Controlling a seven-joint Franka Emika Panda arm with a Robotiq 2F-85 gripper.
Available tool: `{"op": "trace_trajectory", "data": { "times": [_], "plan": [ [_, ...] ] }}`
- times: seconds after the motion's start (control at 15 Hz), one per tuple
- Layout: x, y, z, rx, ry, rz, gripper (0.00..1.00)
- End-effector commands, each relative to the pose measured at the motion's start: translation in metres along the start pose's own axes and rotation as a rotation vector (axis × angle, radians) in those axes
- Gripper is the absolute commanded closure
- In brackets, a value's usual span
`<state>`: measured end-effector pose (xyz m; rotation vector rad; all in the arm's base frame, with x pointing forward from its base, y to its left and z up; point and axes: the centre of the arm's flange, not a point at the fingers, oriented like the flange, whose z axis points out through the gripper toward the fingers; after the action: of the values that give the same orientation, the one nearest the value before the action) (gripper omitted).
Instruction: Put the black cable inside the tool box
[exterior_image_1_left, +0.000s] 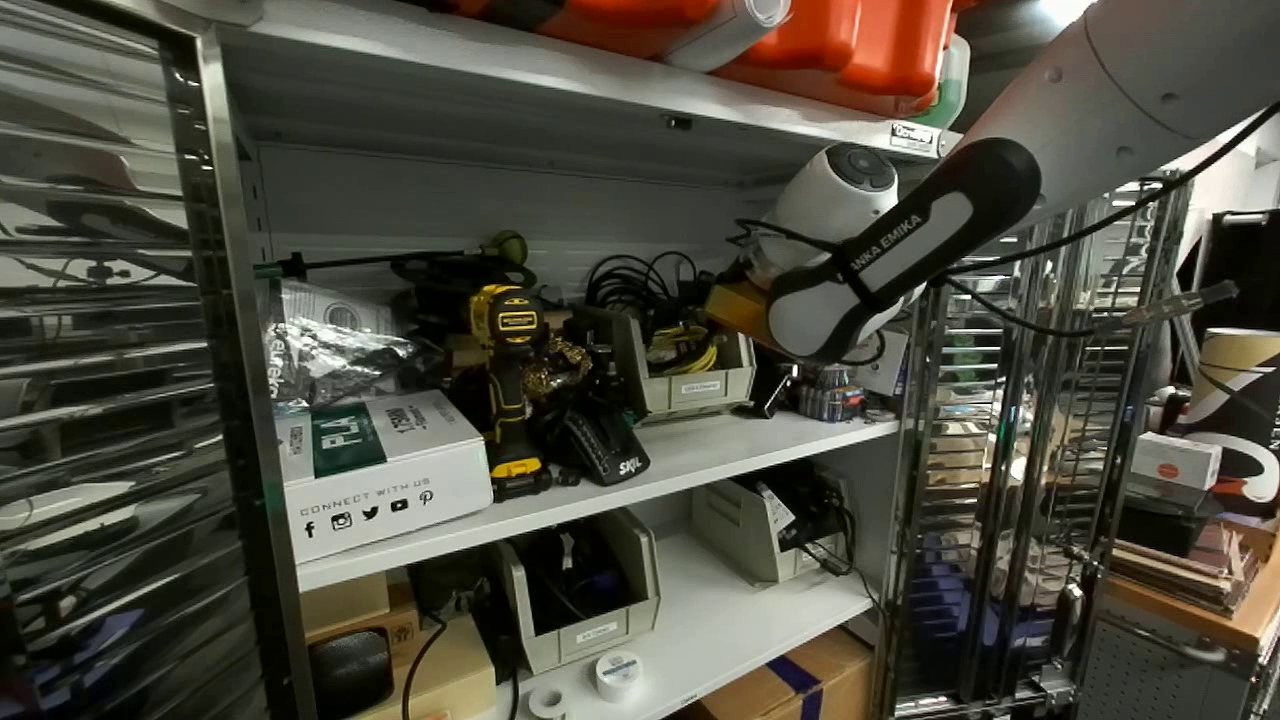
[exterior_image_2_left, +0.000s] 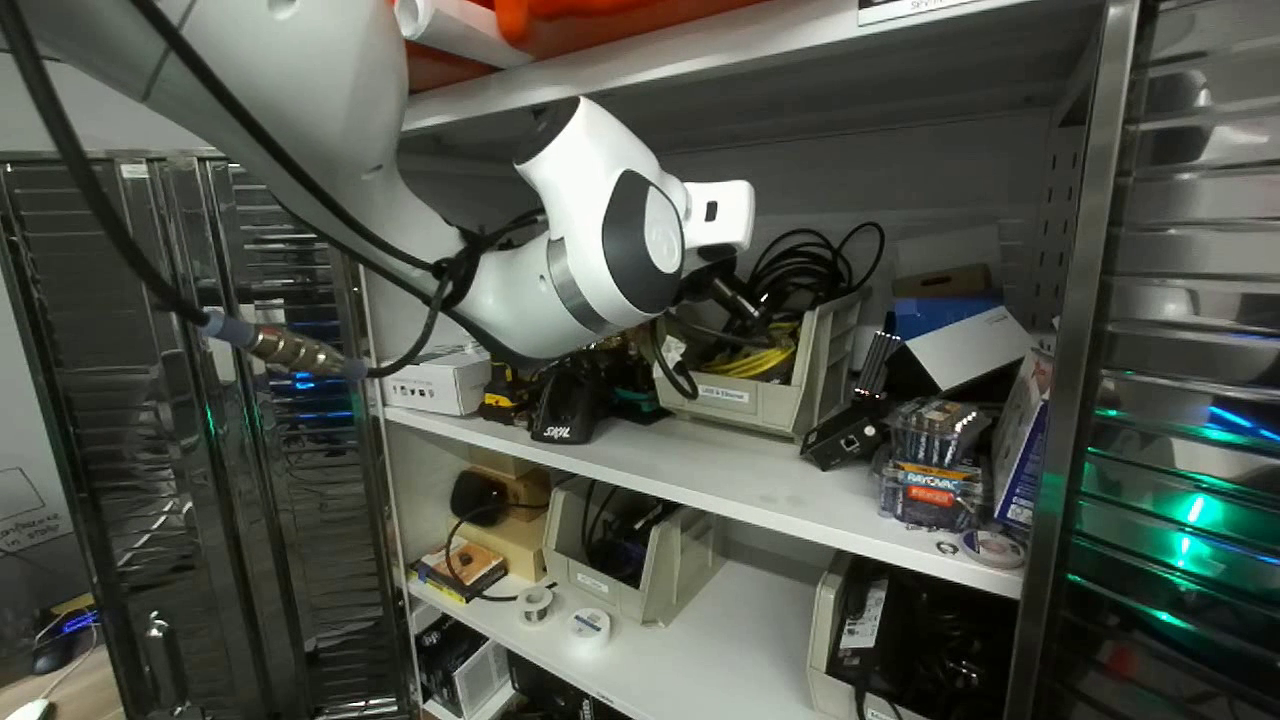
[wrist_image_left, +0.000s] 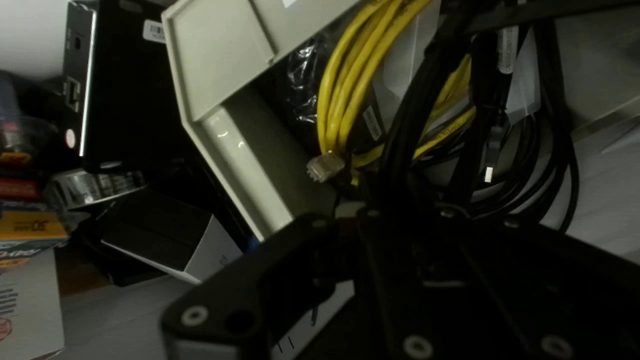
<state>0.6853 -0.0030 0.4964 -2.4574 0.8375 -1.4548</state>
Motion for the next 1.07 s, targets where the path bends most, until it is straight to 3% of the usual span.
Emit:
{"op": "trace_trajectory", "data": {
  "times": [0.0,0.47,0.73,1.0],
  "plan": [
    [0.005,-0.011,0.000,0.012,0.018,0.010,0.55],
    [0.007,0.008,-0.035,0.041,-0.021,0.055,0.02],
    [-0.001,0.023,-0.058,0.061,-0.051,0.071,0.00],
    [-0.026,0.044,-0.078,0.033,-0.200,0.108,0.00]
  ]
}}
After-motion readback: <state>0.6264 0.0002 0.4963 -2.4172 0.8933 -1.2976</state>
